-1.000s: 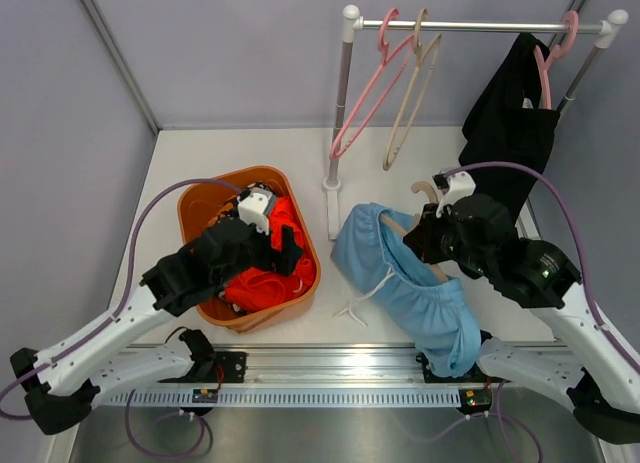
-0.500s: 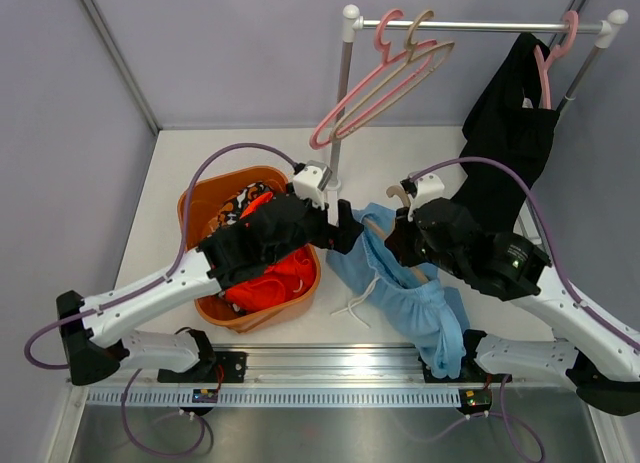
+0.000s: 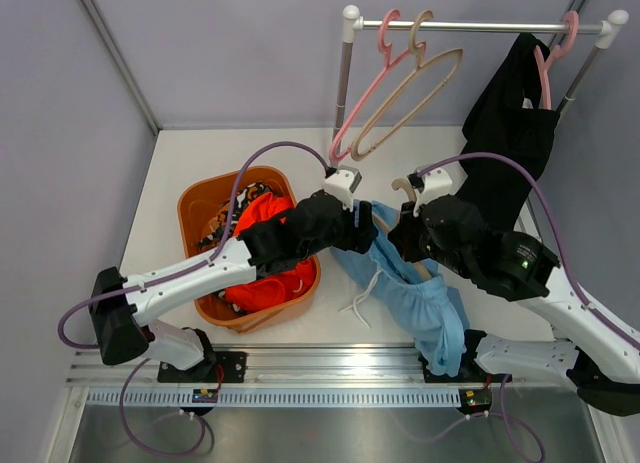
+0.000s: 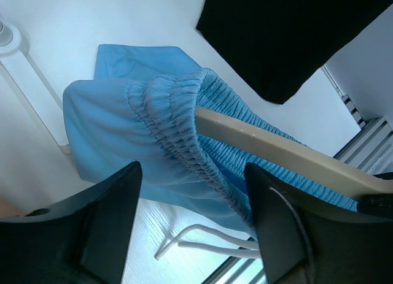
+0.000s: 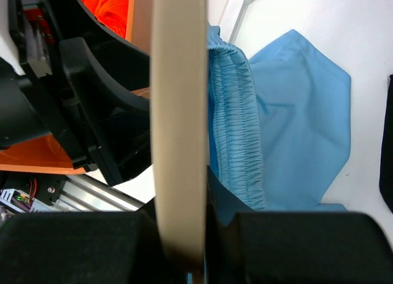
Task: Remove the shorts from the hanger
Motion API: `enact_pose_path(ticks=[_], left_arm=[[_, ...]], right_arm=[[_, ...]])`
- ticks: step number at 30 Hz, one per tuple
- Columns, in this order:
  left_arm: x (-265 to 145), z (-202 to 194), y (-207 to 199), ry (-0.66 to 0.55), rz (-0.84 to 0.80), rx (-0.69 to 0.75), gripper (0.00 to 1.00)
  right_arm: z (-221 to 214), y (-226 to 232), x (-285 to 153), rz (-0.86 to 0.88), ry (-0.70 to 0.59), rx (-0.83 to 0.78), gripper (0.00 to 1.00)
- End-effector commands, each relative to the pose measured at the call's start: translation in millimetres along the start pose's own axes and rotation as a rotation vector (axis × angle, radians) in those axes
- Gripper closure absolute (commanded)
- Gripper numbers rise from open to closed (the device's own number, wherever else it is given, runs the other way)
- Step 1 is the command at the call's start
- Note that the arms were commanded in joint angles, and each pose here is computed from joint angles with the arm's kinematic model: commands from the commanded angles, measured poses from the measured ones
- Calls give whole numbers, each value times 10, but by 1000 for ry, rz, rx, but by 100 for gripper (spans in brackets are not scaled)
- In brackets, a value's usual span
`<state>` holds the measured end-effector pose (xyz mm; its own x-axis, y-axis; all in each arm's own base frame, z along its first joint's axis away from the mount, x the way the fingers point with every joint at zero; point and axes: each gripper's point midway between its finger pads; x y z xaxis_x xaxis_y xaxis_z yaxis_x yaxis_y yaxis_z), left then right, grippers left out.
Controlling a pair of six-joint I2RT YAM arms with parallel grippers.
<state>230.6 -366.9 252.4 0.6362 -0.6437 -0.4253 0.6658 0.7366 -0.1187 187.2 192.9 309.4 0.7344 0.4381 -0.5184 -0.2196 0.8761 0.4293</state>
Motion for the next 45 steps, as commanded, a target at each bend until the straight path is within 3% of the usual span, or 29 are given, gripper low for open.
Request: enact_pose_path(ticks=[1, 2, 5, 6, 7, 12, 19, 23, 33, 45], left_arm=[[-8, 361, -91, -95, -14, -38, 37], [-10, 372, -71, -98, -2, -37, 53], [-9, 419, 52, -113, 68, -27, 81], [-14, 464, 180, -118, 136, -21, 95], [-5, 472, 249, -112, 172, -7, 100], [172, 464, 768, -66, 340, -16, 100], [380, 283, 1215, -3, 427, -49, 100], [444, 188, 1261, 24, 411, -42, 100], [305, -15, 515, 69, 170, 93, 100], [360, -172, 1329, 137, 388, -12, 100]], right_arm=[[321, 191, -132, 67, -105, 29, 100], [319, 192, -127, 66, -104, 28, 100], [301, 196, -121, 70, -97, 25, 100], [296, 205, -128, 75, -94, 25, 100], [288, 228, -134, 87, -88, 26, 100], [252, 261, -189, 109, -80, 23, 100], [227, 251, -291, 130, -86, 26, 100], [256, 220, -325, 125, -103, 27, 100], [395, 275, -220, 96, -148, -11, 100], [459, 368, -392, 171, -153, 3, 100]])
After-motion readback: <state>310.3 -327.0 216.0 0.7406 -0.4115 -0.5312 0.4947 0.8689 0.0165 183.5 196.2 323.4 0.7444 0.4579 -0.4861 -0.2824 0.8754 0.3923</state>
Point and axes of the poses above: each gripper's point midway between its finger pads, its own x axis out along the fingers, its own y axis along the line the jaws close on, z = x × y, and after that the axes turned 15 degrees about x, right-handed
